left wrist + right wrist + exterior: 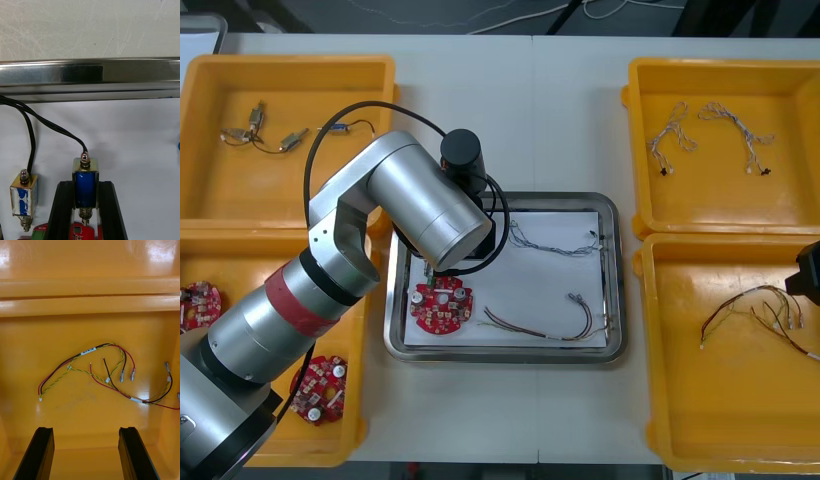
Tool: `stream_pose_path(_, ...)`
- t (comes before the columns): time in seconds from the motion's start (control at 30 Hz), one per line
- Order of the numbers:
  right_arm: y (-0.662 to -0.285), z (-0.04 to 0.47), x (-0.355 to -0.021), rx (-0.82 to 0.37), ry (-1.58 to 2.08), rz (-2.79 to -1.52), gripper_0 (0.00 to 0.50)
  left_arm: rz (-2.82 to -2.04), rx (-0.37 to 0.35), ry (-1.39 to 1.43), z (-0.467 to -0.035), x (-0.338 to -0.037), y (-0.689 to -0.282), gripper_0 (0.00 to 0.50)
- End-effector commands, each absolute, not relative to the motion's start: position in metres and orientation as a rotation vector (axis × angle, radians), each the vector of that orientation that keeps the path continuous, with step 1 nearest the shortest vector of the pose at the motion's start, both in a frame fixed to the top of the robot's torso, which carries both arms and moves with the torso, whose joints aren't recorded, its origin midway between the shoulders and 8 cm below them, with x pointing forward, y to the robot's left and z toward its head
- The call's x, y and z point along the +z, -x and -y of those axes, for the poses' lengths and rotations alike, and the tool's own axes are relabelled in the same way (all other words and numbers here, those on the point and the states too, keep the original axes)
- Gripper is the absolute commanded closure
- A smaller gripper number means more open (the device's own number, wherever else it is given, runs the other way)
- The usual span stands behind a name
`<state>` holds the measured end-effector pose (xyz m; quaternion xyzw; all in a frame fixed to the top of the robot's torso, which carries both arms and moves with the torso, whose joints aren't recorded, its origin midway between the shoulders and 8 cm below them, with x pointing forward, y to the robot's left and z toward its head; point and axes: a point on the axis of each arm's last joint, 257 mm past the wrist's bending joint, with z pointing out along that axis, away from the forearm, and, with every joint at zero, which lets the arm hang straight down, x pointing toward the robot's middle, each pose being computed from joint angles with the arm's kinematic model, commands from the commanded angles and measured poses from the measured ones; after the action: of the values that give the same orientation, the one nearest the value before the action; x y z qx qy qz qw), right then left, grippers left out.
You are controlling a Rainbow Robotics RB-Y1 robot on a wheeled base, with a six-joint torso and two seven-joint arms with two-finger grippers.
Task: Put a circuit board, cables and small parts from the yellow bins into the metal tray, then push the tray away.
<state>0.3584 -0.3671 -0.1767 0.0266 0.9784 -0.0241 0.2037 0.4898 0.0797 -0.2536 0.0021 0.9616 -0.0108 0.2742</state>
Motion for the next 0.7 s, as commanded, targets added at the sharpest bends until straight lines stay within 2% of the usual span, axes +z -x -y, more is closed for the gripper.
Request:
stream_pose_path(0.03, -0.3571, 0.3712, -0.1743, -0.058, -0.102, -2.718, 0.0, -2.585, -0.025, -0.081, -0.0652, -0.2616, -0.4823, 0.5)
stream_pose_path(0.2, -0.3571, 0.3712, -0.1743, -0.058, -0.102, -2.718, 0.0, -2.585, -0.02, -0.08, -0.0662, -0.2629, -0.482, 0.5)
stream_pose_path(0.27, -0.3571, 0.3712, -0.1743, -0.058, -0.102, -2.718, 0.0, -2.584, -0.017, -0.078, -0.067, -0.2632, -0.4821, 0.473)
stream_pose_path(0.3, -0.3571, 0.3712, -0.1743, -0.058, -0.102, -2.718, 0.0, -2.584, -0.017, -0.078, -0.067, -0.2632, -0.4821, 0.403)
stream_pose_path(0.33, -0.3571, 0.3712, -0.1743, -0.058, -0.102, -2.718, 0.0, -2.584, -0.016, -0.078, -0.067, -0.2634, -0.482, 0.301)
stream_pose_path(0.4, -0.3571, 0.3712, -0.1743, -0.058, -0.102, -2.718, 0.0, -2.584, -0.016, -0.078, -0.067, -0.2634, -0.482, 0.18)
stream_pose_path(0.57, -0.3571, 0.3712, -0.1743, -0.058, -0.102, -2.718, 0.0, -2.58, -0.02, -0.075, -0.0664, -0.2621, -0.4832, 0.048)
stream_pose_path(0.7, -0.3571, 0.3712, -0.1743, -0.058, -0.102, -2.718, 0.0, -2.567, -0.038, -0.075, -0.064, -0.2575, -0.4854, 0.016)
